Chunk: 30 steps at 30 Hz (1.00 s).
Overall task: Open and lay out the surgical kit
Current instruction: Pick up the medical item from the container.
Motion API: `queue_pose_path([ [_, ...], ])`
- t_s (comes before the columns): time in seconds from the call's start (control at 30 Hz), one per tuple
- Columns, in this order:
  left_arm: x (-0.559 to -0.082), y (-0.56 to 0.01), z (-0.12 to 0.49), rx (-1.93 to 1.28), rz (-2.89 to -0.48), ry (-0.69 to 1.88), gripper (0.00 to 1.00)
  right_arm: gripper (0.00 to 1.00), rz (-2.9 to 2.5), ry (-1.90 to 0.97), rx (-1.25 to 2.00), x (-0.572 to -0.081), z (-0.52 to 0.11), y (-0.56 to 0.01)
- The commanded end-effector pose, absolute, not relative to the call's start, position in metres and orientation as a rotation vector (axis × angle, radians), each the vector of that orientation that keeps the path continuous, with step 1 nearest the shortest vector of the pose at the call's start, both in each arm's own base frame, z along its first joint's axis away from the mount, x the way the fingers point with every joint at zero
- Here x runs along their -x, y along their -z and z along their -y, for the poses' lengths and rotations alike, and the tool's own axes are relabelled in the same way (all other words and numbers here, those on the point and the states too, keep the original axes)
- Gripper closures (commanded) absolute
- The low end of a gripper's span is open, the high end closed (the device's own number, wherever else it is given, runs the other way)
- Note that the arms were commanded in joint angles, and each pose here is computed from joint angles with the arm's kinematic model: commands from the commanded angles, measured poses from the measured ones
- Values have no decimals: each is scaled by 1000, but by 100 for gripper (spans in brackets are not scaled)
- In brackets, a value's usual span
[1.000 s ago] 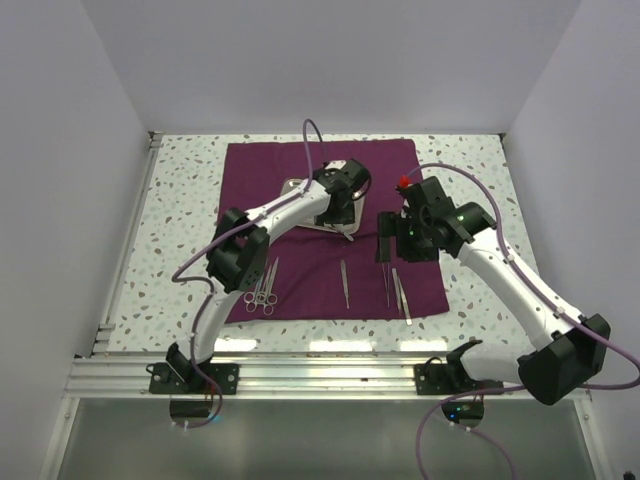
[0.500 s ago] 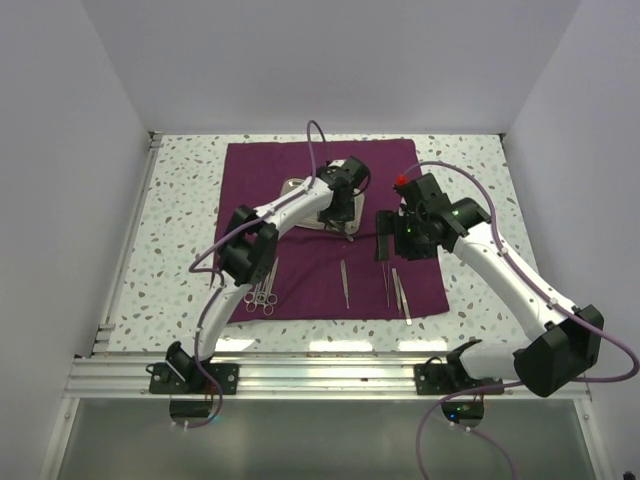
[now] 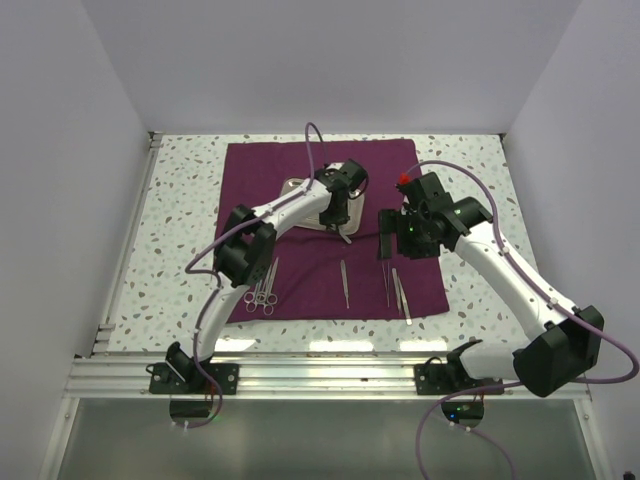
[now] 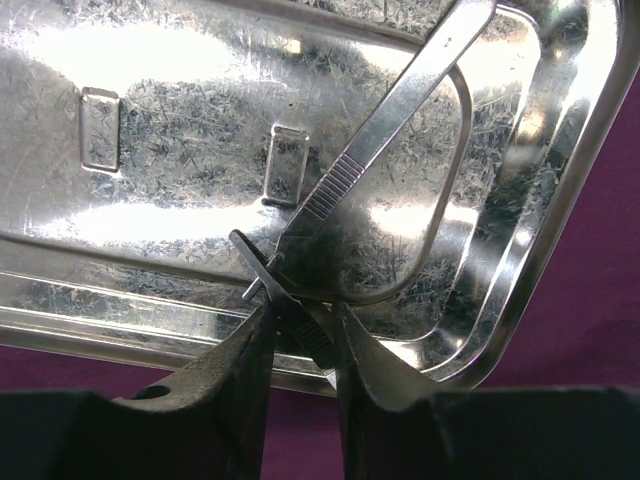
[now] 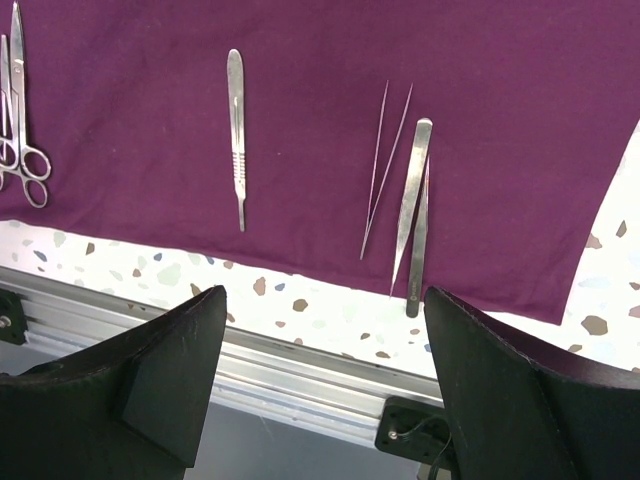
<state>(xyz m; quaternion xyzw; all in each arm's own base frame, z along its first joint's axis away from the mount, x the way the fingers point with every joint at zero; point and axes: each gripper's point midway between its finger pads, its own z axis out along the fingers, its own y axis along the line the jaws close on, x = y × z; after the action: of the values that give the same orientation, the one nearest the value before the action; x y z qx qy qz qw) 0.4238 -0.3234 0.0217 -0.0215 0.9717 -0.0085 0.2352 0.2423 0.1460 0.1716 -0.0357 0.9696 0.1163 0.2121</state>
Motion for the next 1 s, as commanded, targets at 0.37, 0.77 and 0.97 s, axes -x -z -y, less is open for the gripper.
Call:
queue_pose_path([
  [0.37,-419,-18,323,51,-2694,42,100,16,-2664,-298,130,-242,-135,-178],
  [0.77,-424,-125,321,76,-2520,154,100,16,-2636,-336,122,-234,-133,-183],
  [0.97,-387,-140,314,68,-2504,128,100,16,-2631,-379,124,-227,-136,-183],
])
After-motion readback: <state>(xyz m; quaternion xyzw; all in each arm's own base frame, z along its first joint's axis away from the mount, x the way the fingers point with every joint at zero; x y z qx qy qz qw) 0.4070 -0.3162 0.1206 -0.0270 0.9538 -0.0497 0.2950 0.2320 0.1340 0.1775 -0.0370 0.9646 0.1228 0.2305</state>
